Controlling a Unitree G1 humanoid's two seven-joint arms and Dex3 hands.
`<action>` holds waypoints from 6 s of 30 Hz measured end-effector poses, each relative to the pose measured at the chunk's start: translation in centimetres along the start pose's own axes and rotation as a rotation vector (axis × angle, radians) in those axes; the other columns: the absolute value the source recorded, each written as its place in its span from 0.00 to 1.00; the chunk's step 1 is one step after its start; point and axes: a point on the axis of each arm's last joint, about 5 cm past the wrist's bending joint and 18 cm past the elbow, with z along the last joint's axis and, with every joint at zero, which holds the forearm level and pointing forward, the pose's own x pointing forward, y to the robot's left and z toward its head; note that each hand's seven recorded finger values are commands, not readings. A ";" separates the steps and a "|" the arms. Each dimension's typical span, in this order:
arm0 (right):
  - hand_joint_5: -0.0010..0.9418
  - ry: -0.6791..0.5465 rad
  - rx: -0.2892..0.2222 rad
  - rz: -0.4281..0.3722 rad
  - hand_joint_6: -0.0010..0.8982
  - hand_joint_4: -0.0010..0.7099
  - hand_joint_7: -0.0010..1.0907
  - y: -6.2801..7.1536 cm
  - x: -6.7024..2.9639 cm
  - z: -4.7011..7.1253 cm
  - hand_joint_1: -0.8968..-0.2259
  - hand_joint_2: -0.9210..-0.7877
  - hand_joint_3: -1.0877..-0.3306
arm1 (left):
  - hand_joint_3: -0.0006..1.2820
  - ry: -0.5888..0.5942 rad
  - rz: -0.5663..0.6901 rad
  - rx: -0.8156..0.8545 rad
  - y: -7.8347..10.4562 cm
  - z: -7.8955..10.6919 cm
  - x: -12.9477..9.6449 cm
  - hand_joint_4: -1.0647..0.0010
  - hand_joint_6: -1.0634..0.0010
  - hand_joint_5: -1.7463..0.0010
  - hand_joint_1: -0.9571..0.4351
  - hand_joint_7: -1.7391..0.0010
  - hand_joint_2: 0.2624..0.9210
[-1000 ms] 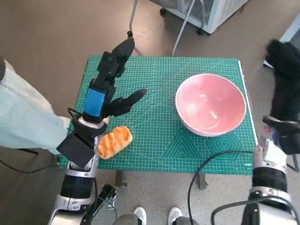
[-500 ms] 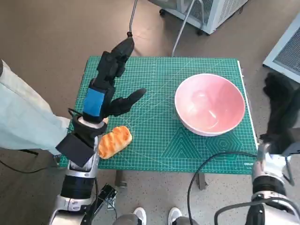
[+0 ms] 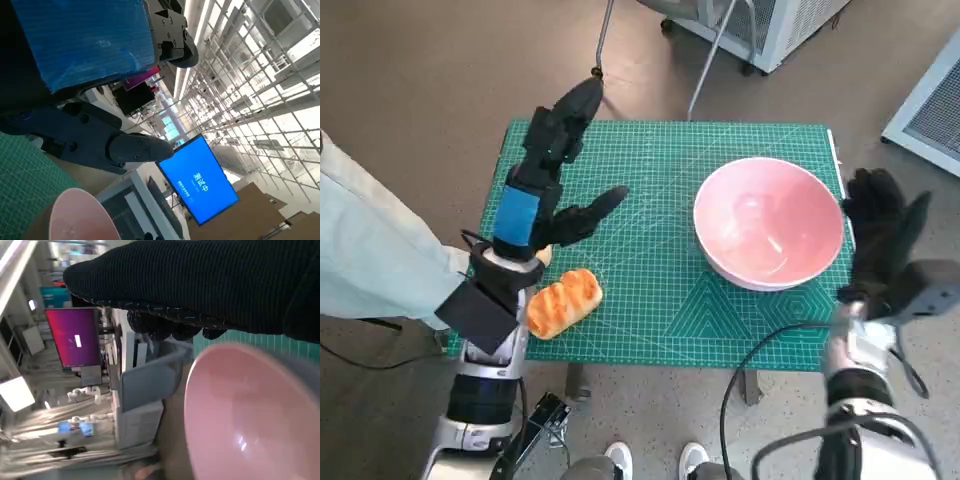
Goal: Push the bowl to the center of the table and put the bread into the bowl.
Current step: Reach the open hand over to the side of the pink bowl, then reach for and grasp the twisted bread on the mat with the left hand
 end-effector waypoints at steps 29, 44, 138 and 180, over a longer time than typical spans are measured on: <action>0.02 0.131 0.173 0.081 0.06 0.32 0.60 7.4 1.81 0.6 0.52 0.00 0.29 | 0.23 0.035 0.003 0.042 0.9 0.2 -2.1 0.76 0.89 1.00 0.35 0.73 1.00; 0.02 0.176 0.218 0.106 0.08 0.34 0.62 9.4 2.05 0.9 0.57 0.00 0.29 | 0.23 0.056 0.018 0.059 1.4 0.2 -3.1 0.75 0.82 1.00 0.36 0.81 1.00; 0.01 -0.714 -0.138 0.808 0.00 0.37 0.70 9.9 0.22 8.7 0.39 0.00 0.34 | 0.02 0.974 -0.690 0.666 1.7 3.1 -5.8 0.83 0.72 0.99 0.36 0.98 0.89; 0.01 -0.695 -0.124 0.805 0.00 0.37 0.71 9.7 0.19 8.5 0.39 0.00 0.34 | 0.09 0.932 -0.564 0.651 2.3 -2.6 -6.2 0.39 0.48 0.31 0.69 0.29 1.00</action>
